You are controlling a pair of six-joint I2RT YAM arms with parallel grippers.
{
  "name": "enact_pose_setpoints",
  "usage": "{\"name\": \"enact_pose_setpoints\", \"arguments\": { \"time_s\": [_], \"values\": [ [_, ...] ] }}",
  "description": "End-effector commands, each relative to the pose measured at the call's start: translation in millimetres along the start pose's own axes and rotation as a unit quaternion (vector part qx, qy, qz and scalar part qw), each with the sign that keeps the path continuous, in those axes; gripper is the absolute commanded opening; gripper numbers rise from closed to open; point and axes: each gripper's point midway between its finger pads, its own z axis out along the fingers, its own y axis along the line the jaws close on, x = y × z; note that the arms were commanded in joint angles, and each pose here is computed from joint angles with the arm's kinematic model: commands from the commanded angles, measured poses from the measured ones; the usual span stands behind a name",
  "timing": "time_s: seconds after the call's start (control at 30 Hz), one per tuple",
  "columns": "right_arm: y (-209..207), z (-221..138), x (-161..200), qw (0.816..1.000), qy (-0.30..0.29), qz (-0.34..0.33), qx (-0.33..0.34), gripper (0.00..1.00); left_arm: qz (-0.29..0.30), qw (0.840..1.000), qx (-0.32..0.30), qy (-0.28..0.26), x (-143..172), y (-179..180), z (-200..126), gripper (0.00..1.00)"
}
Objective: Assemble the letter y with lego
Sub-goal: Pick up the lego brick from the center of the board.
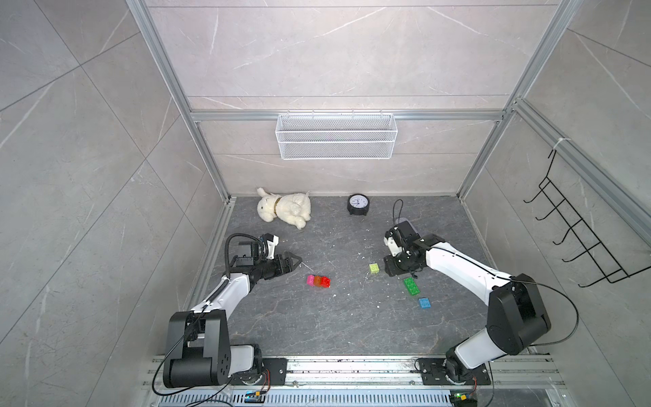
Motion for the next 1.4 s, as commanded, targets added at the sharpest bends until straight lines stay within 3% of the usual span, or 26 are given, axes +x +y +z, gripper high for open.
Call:
{"name": "enact_pose_setpoints", "arguments": {
  "time_s": [0.0,0.43,1.03,1.23,1.37],
  "values": [
    [-37,-3,35,0.995,0.066,0.054,0.061,0.52,0.005,1.000,0.008,0.003,2,-2,2,0.91],
    [-57,35,32,0.988,0.132,0.046,0.063,0.55,0.016,1.000,-0.004,0.003,1,0,0,0.91],
    [-51,44,42,0.985,0.158,0.050,0.038,0.40,0.014,1.000,-0.009,0.005,0,3,2,0.91],
    [-28,15,18,0.995,0.097,-0.003,-0.003,0.38,0.018,1.000,-0.018,0.002,-4,6,0,0.91],
    [4,-1,8,0.991,0.081,-0.105,-0.012,0.38,0.030,0.999,-0.023,-0.006,-7,6,-5,0.91]
  ]
}}
